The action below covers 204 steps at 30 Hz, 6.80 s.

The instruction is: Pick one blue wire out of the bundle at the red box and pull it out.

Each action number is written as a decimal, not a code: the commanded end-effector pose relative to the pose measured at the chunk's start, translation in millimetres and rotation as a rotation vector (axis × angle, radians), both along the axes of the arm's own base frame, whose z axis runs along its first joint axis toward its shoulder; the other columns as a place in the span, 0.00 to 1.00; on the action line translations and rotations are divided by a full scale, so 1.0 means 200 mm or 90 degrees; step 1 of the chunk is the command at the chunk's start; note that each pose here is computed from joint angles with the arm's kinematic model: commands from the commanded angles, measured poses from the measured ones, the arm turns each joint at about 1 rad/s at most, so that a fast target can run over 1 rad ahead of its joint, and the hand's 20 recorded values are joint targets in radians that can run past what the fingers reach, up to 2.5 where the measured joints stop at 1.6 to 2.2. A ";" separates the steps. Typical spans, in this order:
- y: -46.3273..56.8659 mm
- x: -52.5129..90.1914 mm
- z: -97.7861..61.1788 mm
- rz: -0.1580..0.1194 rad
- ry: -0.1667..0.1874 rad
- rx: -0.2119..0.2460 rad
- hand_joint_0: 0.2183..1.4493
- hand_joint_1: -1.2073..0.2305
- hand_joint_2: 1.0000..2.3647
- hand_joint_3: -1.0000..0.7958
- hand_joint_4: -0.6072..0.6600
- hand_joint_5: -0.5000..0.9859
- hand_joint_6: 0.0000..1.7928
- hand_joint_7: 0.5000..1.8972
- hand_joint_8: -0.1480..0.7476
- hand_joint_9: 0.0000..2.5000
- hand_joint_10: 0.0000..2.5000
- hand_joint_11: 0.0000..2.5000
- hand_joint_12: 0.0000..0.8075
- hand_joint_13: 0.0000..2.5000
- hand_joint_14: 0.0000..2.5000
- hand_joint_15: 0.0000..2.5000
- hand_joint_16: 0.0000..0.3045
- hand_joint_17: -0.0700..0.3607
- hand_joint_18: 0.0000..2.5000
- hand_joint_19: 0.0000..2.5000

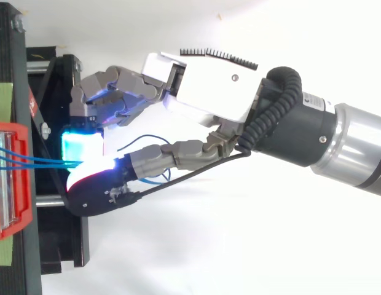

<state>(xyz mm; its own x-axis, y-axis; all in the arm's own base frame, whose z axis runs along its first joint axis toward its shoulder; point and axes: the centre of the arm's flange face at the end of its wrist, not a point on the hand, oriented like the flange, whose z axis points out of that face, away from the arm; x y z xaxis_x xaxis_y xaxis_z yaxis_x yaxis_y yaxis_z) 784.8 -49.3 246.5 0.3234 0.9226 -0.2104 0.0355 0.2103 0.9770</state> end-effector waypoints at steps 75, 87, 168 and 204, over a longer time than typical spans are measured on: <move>0.00 -0.10 0.12 0.028 0.073 -0.007 0.30 0.44 0.00 0.30 0.68 0.23 0.48 0.43 0.59 0.35 0.01 0.23 0.54 0.21 0.00 0.07 0.19 0.47 0.27 0.19; -0.01 -0.10 0.12 0.027 0.071 -0.006 0.34 0.29 0.01 0.39 0.63 0.22 0.49 0.42 0.59 0.34 0.01 0.24 0.54 0.21 0.00 0.07 0.19 0.46 0.27 0.18; 0.00 -0.10 0.13 0.026 0.071 -0.007 0.47 0.20 0.00 0.32 0.66 0.19 0.49 0.40 0.54 0.29 0.01 0.21 0.53 0.20 0.00 0.05 0.19 0.46 0.27 0.15; 0.00 -0.10 0.13 0.025 0.065 0.009 0.32 0.32 0.00 0.31 0.68 0.20 0.48 0.39 0.57 0.30 0.01 0.21 0.55 0.18 0.00 0.06 0.19 0.47 0.25 0.18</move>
